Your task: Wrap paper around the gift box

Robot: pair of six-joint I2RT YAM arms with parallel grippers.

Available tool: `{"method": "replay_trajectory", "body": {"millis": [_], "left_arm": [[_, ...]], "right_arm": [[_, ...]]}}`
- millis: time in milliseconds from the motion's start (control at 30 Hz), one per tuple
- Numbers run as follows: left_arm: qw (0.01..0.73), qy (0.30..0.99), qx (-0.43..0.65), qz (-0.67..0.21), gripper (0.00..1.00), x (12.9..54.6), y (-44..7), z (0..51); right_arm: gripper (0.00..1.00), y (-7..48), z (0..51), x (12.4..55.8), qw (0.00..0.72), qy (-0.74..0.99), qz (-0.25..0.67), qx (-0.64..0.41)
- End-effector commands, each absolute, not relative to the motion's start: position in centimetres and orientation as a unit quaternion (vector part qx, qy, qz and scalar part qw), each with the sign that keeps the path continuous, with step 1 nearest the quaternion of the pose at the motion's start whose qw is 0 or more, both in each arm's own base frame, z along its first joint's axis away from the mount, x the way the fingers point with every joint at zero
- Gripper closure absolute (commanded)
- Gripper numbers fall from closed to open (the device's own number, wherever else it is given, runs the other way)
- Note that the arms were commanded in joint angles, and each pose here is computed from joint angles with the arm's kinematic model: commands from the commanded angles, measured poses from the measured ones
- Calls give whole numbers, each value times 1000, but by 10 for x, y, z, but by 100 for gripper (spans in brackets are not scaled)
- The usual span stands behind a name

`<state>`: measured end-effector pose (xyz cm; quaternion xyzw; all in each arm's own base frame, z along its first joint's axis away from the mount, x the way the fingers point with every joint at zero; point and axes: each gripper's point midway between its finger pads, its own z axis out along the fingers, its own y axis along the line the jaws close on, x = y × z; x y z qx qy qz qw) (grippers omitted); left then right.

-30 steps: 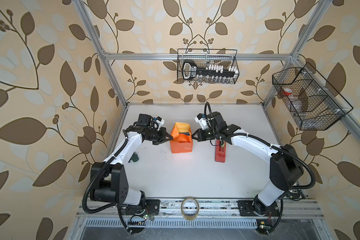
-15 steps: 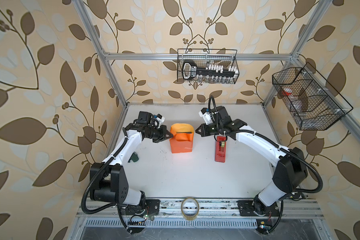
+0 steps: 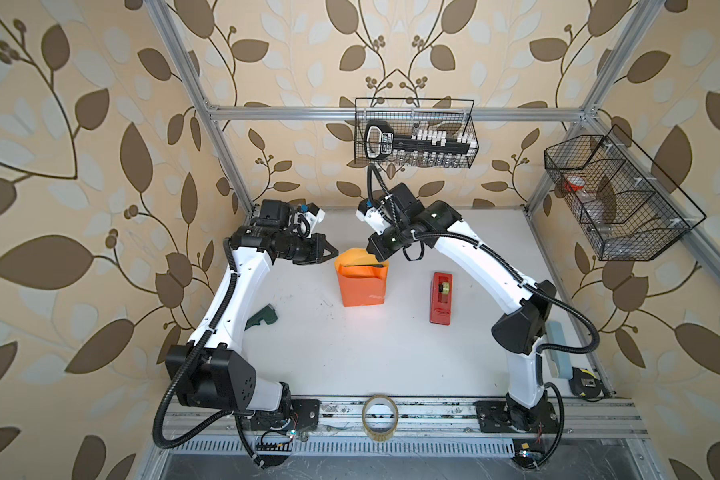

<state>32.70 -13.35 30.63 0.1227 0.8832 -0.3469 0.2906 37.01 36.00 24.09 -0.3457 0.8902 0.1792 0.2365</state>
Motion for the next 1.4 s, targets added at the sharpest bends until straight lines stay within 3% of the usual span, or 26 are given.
{"method": "replay_trajectory", "body": {"millis": [0, 200, 333, 700, 933, 1367], "left_arm": [[306, 869, 237, -310, 73, 299, -140, 320], [319, 780, 474, -256, 40, 265, -167, 323], [322, 752, 520, -246, 26, 264, -170, 324], [307, 709, 592, -228, 15, 259, -175, 303], [284, 703, 619, -206, 13, 268, -173, 278], [267, 681, 654, -193, 9, 270, -181, 259]], "right_arm": [[99, 353, 237, 378, 233, 893, 138, -361], [99, 348, 211, 396, 225, 905, 95, -347], [100, 350, 192, 389, 198, 904, 93, -367], [100, 357, 169, 369, 156, 898, 105, -399], [100, 350, 161, 366, 145, 896, 90, -411], [100, 369, 221, 333, 139, 862, 275, -403]]}}
